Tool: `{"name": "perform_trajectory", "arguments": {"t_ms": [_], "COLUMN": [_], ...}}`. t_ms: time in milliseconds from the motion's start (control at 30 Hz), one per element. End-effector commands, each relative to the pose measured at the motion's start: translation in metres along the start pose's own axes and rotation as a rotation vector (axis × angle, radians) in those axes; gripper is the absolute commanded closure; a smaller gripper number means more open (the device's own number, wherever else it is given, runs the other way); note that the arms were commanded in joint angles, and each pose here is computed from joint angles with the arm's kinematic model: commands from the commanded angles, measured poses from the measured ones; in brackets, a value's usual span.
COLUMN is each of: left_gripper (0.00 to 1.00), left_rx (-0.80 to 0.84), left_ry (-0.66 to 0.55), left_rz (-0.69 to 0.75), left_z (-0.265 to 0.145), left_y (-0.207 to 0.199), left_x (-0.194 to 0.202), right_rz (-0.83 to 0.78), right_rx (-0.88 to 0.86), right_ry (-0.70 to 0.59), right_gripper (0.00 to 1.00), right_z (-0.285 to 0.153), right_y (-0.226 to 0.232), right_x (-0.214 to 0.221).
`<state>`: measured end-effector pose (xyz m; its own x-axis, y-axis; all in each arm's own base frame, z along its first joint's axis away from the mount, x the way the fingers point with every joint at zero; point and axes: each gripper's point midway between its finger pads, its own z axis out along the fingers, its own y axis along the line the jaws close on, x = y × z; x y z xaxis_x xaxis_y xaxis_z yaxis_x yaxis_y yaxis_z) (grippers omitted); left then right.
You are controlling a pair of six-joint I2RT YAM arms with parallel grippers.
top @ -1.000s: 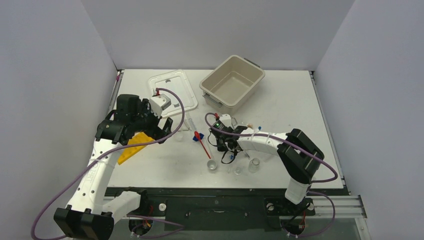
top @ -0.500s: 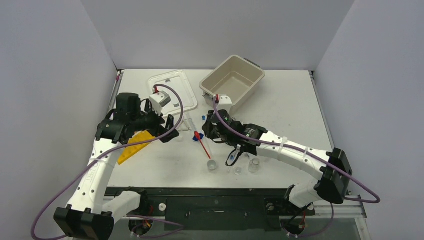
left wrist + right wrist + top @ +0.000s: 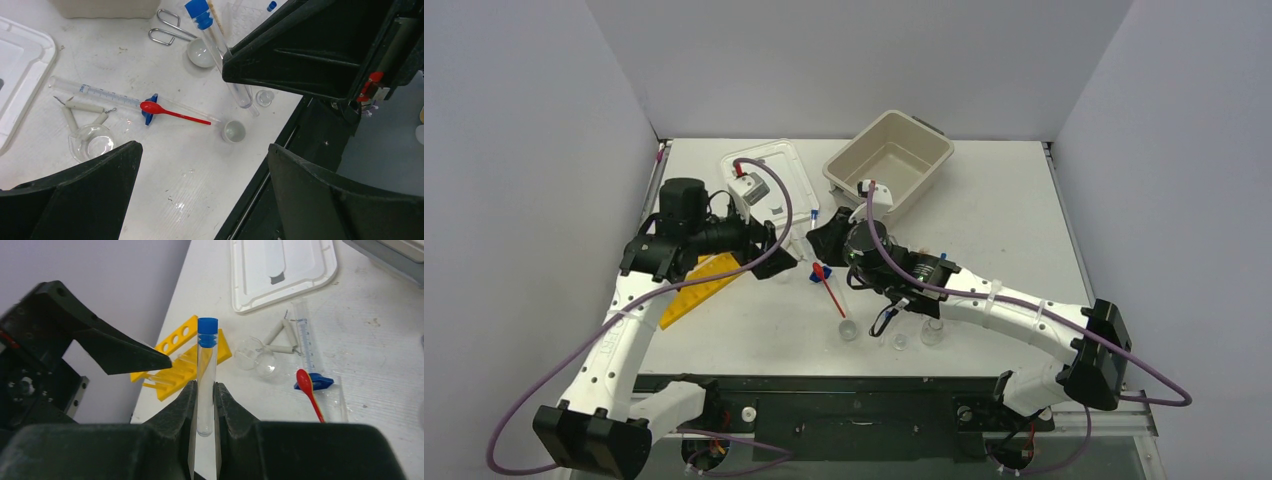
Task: Organize the chemistry lab equipment
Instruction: Pick up the test tube at the center of the board.
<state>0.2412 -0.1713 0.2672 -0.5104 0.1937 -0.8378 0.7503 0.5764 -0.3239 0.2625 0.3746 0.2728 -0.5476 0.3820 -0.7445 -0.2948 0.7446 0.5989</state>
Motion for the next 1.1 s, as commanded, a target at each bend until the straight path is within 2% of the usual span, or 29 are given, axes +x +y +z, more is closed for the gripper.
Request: {"name": "perform_trajectory", "arguments": {"t_ms": [0,167,433,600,733,833,933,1067], "left_gripper": [0.03,0.00,0.21,0.29,0.50,0.58,0.70,0.78], "left_rx": [0.038,0.021,0.083,0.087,0.057,0.034,0.010,-0.004], "left_ry": [-0.084,-0.111,-0.123,-0.114,-0.102,-0.110,-0.120,-0.125], "left_rz": [0.069,0.070,0.056,0.050,0.038,0.027,0.034,0.058], "left_z": [0.001,0.008,0.015,0.020,0.023,0.025,0.024,0.020], "left_y": [-0.010,-0.003,-0.010,-0.009,-0.002,0.003,0.005,0.006], "left_x": [-0.030,-0.036,-0.040,-0.035,-0.027,-0.020,-0.021,-0.026], "right_rz": [0.121,0.131,0.140,0.141,0.134,0.124,0.113,0.095], "right_rx": [-0.122,-0.182,-0.212,-0.238,-0.272,-0.282,-0.283,-0.286], "right_ry": [-0.098,-0.073,-0.047,-0.034,-0.006,0.039,0.056,0.078], "right_gripper": [1.00,1.00,1.00,1.00,1.00,1.00,1.00,1.00], "right_z": [-0.005,-0.005,-0.001,-0.002,-0.001,0.004,0.005,0.004], "right_y": [0.040,0.062,0.070,0.078,0.086,0.089,0.089,0.089], "right_x": [-0.030,-0.025,-0.014,-0.010,-0.006,0.007,0.011,0.013]}}
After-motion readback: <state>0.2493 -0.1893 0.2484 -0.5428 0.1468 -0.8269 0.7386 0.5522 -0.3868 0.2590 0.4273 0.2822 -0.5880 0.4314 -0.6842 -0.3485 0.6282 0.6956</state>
